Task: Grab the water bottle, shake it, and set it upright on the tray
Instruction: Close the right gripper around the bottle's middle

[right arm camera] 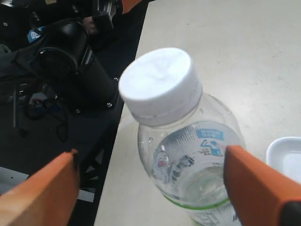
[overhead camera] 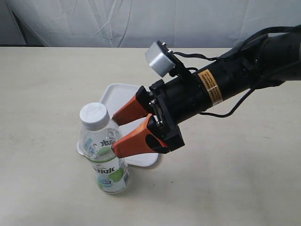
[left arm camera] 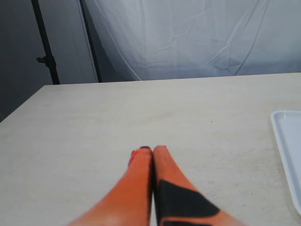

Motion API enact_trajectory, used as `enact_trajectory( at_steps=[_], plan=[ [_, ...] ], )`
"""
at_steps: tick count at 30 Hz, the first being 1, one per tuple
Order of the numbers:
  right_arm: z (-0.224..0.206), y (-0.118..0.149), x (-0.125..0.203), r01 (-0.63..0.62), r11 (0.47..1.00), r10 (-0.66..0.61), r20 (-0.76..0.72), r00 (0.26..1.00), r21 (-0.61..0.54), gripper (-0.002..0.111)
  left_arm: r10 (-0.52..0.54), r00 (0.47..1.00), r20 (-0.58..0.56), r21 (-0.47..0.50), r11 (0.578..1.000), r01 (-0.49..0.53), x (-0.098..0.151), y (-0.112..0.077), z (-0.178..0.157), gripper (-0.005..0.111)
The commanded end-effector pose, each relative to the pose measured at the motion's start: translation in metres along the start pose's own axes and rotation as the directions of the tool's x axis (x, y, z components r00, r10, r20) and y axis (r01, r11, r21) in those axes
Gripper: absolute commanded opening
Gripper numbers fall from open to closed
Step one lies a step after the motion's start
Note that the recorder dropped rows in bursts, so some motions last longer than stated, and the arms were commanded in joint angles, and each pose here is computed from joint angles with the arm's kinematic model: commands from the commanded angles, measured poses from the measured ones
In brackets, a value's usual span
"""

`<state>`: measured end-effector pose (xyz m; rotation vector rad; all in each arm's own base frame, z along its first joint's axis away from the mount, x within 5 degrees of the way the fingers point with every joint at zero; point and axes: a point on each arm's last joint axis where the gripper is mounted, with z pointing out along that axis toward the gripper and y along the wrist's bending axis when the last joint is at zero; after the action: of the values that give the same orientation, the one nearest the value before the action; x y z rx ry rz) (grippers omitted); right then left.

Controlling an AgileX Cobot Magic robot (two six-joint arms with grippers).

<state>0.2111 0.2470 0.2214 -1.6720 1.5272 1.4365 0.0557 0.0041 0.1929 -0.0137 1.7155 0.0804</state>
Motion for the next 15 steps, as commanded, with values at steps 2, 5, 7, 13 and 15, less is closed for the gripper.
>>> enact_trajectory(
  at_steps=[2,5,7,13,15],
  plan=[
    [0.000,0.001,0.000,0.004,1.000,-0.003,0.008,1.000,-0.010,0.079,-0.006,1.000,0.007,-0.004,1.000,0.006,0.000,0.000,0.000,0.000],
    [0.000,0.000,0.001,-0.004,1.000,0.004,0.004,1.000,0.002,0.079,-0.006,1.000,0.007,-0.004,1.000,0.006,0.000,0.000,0.000,0.000],
    [-0.002,-0.014,0.005,-0.052,0.986,0.058,-0.033,0.998,0.157,0.079,-0.008,1.000,0.007,-0.004,1.000,0.008,0.000,0.000,0.000,0.000],
    [-0.002,-0.018,0.006,-0.073,0.976,0.083,-0.040,0.996,0.206,0.079,-0.006,1.000,0.007,-0.004,1.000,0.006,0.000,0.000,0.000,0.000],
    [-0.002,-0.018,0.006,-0.075,0.975,0.085,-0.038,0.996,0.207,0.085,-0.006,1.000,0.007,-0.004,1.000,0.006,0.000,0.000,0.000,0.000]
  ],
)
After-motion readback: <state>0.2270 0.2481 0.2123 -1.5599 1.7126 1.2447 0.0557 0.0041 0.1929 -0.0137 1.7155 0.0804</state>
